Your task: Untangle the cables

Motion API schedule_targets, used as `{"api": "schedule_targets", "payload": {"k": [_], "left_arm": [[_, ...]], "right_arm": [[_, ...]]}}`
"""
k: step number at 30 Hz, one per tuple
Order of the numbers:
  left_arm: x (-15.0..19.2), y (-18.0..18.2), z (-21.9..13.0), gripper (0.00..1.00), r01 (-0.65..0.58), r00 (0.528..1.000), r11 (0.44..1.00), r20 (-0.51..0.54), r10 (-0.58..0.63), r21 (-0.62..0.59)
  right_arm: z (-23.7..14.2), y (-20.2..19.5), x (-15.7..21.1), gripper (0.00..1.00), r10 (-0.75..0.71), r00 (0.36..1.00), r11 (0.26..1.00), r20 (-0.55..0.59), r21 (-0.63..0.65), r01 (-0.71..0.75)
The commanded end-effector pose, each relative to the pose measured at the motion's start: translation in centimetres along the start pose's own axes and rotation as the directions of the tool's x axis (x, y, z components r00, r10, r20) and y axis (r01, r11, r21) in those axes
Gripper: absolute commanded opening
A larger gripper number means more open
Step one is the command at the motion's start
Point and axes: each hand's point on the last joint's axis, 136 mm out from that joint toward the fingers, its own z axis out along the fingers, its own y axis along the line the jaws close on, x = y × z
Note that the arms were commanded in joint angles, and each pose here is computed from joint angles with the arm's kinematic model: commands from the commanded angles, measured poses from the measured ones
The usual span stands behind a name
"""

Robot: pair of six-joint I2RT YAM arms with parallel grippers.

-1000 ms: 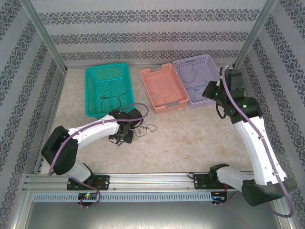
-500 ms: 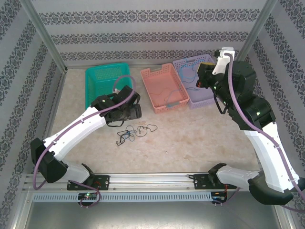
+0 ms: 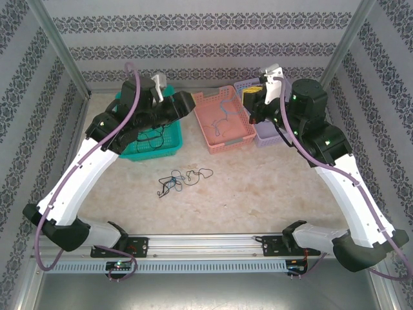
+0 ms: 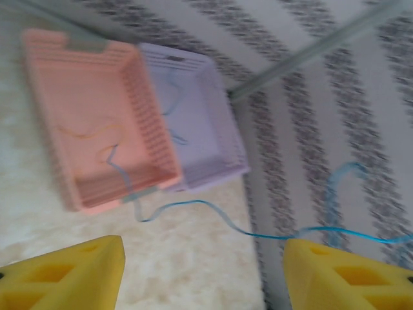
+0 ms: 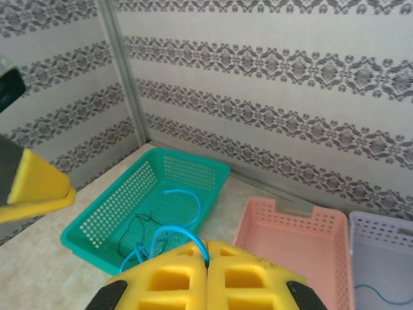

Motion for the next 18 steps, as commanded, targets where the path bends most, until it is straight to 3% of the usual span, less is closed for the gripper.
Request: {"api": "schedule_targets", "payload": {"k": [1,10,18], "left_arm": [[-0.1,-3.3,0.5,0.67,-0.047,0.997,0.988,-0.057,0.056,0.146],[0.9,-5.1,2.5,0.65,-0.066,0.984,0.979,-0.153,0.096,0.193],[3.0,-2.7,4.0,0.58,-0.082,0.956,0.993,-0.274,0.102,0.085]], "right_arm": [[0.3,1.6,-0.5,0.0,-0.021,0.999,0.994,0.03,-0.104,0.024],[0.9,2.1,2.0,0.0,-0.005,0.999,0.988,-0.041,-0.154,-0.001],[0.8,2.9,2.9,0.0,0.016,0.998,0.982,-0.056,-0.188,-0.027]]}}
